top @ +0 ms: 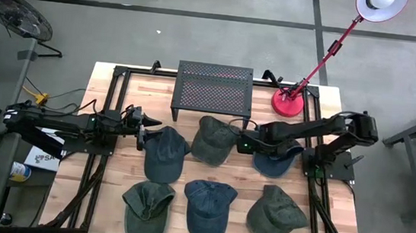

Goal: Pick & Place hat
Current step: Put the top right dark blue cap on the shelf

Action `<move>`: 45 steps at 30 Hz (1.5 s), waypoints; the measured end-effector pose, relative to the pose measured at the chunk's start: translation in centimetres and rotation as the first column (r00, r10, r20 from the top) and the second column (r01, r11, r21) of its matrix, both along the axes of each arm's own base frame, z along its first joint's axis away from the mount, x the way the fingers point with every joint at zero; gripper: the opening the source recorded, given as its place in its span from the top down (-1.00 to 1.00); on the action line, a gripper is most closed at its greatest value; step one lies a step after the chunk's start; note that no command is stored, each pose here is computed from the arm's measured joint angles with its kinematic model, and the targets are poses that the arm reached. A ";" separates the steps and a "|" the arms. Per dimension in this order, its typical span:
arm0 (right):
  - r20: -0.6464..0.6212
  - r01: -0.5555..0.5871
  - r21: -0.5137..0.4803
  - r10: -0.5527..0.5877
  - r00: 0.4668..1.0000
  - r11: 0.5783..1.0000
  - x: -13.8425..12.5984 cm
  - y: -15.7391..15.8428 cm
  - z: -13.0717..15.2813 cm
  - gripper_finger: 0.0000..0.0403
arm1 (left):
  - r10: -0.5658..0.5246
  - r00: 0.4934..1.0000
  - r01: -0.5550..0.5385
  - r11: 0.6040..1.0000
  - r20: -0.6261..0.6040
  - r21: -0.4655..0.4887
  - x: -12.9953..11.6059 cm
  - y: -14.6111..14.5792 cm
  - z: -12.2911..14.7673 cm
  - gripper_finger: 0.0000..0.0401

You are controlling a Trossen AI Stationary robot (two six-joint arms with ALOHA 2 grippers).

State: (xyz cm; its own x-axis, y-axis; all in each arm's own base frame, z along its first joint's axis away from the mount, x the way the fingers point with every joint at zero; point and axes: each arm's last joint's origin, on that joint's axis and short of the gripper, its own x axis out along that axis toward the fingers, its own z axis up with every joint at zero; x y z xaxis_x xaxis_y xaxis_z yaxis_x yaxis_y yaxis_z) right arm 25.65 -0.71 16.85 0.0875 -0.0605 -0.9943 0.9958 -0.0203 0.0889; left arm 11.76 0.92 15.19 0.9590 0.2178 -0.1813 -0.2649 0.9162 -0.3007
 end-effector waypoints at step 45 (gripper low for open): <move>0.299 -0.580 -0.232 0.624 0.722 0.781 -2.1 4.6 18.8 0.98 | 0.000 1.000 0.000 1.000 0.000 0.000 0.0 0.0 0.0 -0.03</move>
State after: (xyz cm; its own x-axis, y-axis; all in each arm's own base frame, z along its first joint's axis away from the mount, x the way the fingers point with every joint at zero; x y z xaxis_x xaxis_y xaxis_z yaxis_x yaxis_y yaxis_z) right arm 23.51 3.88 35.65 0.4746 0.0136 -0.8801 0.6968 0.6052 0.3851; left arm 11.76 0.92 15.19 0.9590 0.2178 -0.1813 -0.2650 0.9162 -0.3007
